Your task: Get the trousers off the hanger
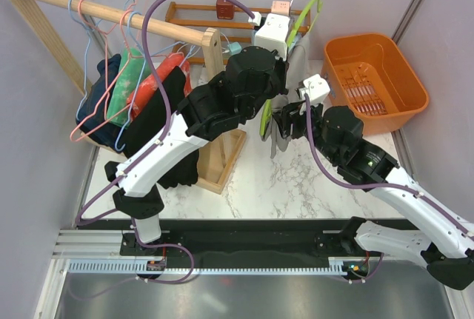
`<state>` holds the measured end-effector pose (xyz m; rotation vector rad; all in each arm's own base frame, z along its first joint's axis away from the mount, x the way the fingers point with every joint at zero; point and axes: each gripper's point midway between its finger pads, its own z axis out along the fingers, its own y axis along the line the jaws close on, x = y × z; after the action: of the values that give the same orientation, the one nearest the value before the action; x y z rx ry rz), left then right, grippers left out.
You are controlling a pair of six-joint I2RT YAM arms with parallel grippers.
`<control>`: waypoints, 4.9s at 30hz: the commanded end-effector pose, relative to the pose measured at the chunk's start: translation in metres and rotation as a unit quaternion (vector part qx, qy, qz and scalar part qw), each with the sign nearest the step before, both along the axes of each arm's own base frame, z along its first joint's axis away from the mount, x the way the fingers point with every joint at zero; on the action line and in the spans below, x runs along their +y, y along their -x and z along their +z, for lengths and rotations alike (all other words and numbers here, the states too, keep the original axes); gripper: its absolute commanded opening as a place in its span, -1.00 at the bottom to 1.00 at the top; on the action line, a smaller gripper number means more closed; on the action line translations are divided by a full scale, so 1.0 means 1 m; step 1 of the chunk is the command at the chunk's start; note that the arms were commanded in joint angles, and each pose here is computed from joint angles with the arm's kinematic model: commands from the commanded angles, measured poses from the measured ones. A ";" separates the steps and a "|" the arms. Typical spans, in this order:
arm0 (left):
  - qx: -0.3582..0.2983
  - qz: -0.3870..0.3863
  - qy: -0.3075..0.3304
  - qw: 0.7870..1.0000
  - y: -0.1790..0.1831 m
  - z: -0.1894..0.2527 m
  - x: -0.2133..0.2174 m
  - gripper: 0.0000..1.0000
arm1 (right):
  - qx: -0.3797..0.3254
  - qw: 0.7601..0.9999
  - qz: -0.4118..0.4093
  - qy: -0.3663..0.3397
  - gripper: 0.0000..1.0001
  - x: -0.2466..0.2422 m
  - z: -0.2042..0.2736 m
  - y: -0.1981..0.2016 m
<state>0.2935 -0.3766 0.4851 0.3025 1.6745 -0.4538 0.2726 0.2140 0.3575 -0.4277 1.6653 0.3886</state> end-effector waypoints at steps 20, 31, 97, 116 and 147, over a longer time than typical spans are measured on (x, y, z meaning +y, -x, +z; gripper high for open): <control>-0.032 -0.001 0.115 0.993 0.008 0.064 0.018 -0.96 | -0.057 0.996 -0.057 -0.045 0.29 -0.009 0.038 -0.006; -0.017 0.010 0.147 0.989 0.001 0.064 0.019 -0.96 | -0.064 0.994 -0.069 -0.052 0.36 -0.004 0.032 -0.006; 0.046 -0.006 0.109 0.993 -0.010 0.014 0.020 -0.96 | -0.112 0.948 -0.237 -0.182 -1.00 -0.046 0.149 -0.023; 0.073 -0.004 0.052 0.996 -0.005 -0.030 0.028 -0.96 | -0.195 0.905 -0.327 -0.188 -1.00 -0.110 0.246 -0.035; 0.125 -0.122 -0.026 0.984 0.052 -0.095 0.046 -0.96 | -0.216 0.793 -0.556 -0.128 -1.00 -0.334 0.189 -0.158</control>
<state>0.2542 -0.3266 0.3716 0.4403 1.9770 -0.5582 0.4174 -0.0955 0.5494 0.6424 1.1796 -0.4068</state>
